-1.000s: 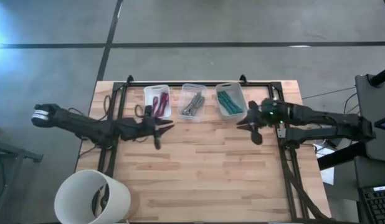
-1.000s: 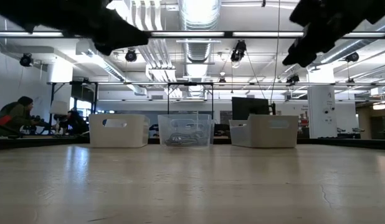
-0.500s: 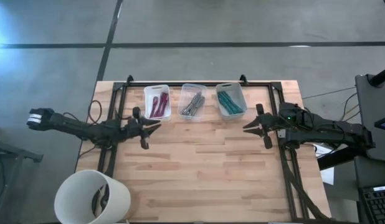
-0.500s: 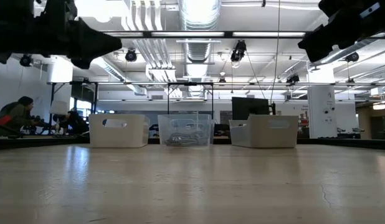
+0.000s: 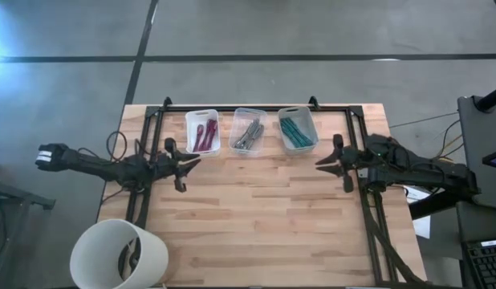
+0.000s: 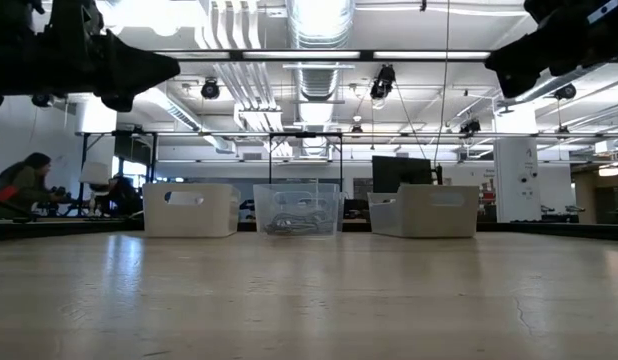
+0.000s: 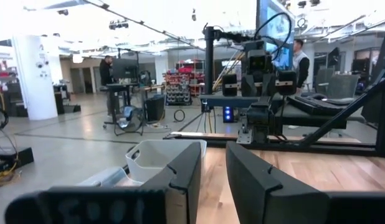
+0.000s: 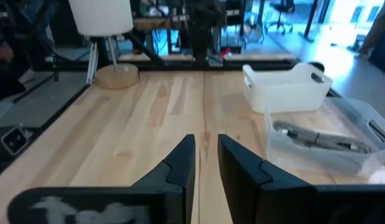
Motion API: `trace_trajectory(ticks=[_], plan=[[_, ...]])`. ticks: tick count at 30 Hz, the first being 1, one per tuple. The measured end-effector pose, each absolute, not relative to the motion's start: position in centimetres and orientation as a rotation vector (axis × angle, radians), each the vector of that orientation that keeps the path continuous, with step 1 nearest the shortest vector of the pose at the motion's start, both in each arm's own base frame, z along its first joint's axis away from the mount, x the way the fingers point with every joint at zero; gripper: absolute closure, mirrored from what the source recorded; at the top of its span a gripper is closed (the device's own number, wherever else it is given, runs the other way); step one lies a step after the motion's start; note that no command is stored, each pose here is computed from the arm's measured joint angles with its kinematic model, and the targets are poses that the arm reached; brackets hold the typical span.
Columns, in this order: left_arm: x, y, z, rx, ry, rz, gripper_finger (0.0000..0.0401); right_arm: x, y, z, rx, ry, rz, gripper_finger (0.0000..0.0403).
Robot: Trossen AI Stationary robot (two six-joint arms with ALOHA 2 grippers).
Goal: Pick & Place USB Port
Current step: Return to Home Position
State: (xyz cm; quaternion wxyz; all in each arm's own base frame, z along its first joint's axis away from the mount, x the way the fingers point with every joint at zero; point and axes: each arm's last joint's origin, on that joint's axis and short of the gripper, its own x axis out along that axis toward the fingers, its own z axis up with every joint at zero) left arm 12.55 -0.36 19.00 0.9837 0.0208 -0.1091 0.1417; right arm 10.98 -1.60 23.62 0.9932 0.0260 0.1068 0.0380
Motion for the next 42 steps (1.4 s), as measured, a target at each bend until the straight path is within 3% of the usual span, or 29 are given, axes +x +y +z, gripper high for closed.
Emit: trace_trajectory(ticks=[23,42], plan=[[12.7,-0.7,18.4,0.028,-0.167,0.175,0.0320,10.6,-1.5,16.8,0.051,0.009,0.075,0.0329],[12.8,-0.7,17.5,-0.030,-0.084,0.169,0.0321,10.3,-1.4,16.9,0.037,-0.014,0.075,0.0325]])
